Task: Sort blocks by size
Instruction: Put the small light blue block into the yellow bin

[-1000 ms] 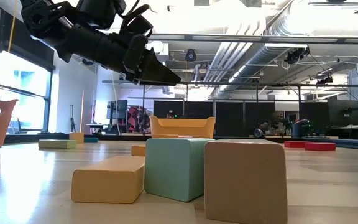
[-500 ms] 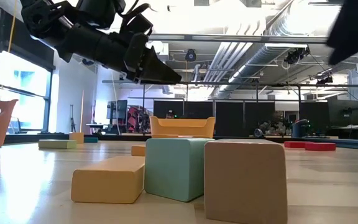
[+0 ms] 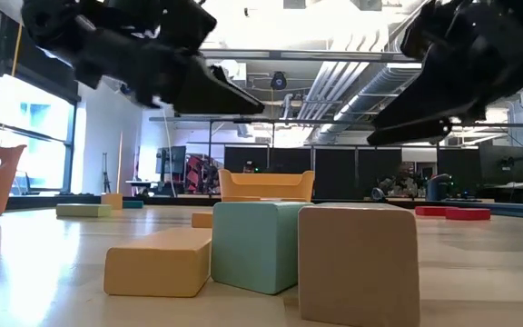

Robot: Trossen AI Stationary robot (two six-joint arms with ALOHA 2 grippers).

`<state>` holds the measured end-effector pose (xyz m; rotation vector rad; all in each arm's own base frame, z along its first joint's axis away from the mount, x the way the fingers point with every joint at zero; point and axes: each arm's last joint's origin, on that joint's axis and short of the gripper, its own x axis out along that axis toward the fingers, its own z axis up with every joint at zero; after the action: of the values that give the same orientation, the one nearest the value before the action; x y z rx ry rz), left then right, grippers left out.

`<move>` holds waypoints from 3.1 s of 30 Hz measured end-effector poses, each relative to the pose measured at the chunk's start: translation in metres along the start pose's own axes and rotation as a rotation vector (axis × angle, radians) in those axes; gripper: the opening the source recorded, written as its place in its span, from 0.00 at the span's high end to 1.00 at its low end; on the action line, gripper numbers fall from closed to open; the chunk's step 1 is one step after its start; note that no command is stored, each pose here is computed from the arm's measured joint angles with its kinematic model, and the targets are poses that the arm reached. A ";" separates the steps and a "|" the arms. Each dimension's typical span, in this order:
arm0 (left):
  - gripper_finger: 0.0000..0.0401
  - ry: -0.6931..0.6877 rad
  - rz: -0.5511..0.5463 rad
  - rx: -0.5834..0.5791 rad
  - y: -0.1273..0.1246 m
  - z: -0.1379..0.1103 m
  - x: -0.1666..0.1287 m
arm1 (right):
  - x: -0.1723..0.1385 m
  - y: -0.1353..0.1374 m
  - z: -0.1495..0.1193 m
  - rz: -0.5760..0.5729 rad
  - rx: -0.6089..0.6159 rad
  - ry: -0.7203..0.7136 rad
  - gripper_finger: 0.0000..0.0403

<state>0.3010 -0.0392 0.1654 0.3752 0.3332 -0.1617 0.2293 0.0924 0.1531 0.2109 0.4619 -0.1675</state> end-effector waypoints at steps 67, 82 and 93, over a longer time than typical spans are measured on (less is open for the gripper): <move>0.34 0.417 -0.156 -0.444 -0.164 0.053 0.076 | -0.016 0.021 -0.025 0.137 -0.169 0.150 0.43; 0.34 0.410 -0.183 -0.358 -0.166 0.036 0.091 | -0.014 0.020 -0.029 0.123 -0.153 0.163 0.43; 0.54 0.410 -0.199 -0.403 -0.158 0.040 0.097 | -0.008 0.025 -0.032 0.140 -0.165 0.134 0.43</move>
<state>0.3694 -0.2085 0.1145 -0.0301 0.7947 -0.2075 0.2136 0.1250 0.1333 0.0923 0.5890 0.0227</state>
